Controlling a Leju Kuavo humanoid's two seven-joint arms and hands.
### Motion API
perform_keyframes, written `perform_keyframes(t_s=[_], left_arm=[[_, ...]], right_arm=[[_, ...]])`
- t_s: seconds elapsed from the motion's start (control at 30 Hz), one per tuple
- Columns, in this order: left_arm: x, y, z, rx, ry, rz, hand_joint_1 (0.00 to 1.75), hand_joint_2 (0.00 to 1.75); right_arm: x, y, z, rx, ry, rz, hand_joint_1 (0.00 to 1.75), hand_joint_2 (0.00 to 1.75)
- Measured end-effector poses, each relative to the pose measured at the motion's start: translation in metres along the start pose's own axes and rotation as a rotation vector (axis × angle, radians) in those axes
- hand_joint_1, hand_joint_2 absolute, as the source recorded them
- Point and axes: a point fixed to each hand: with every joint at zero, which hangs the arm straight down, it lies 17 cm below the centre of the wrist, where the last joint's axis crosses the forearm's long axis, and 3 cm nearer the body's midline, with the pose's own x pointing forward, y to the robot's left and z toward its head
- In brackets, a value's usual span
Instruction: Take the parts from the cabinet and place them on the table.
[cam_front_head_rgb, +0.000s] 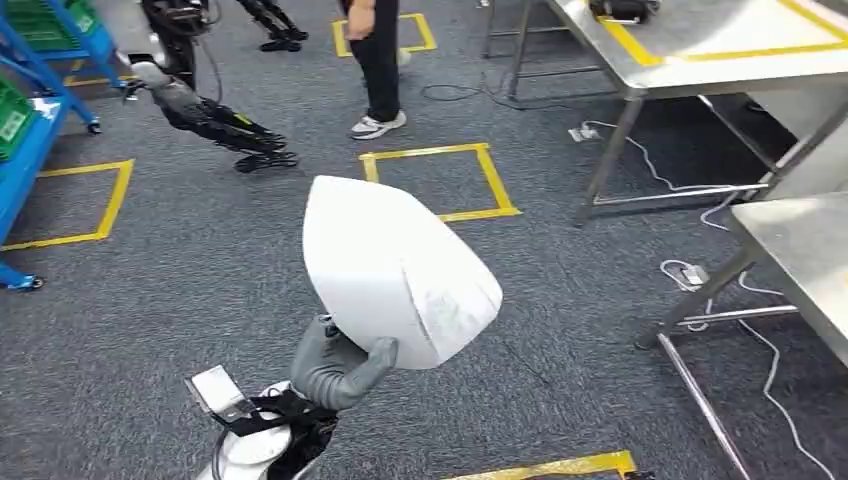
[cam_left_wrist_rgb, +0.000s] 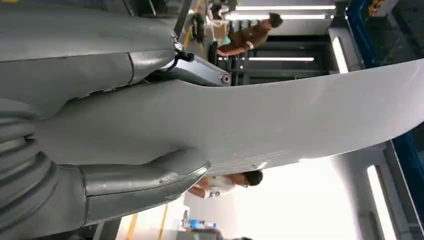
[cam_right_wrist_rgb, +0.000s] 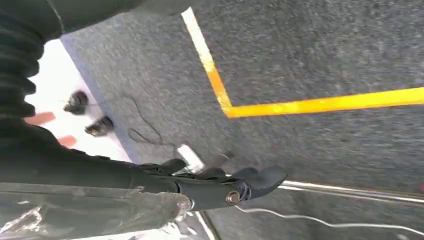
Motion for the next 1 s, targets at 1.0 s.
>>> perform_keyframes(t_s=[1.0], left_arm=[[0.005,-0.002,-0.004,-0.011,-0.021,0.041,1.75,1.75]], right_arm=[[-0.007,0.007,0.001,0.047,0.046,-0.041,0.00,1.75]])
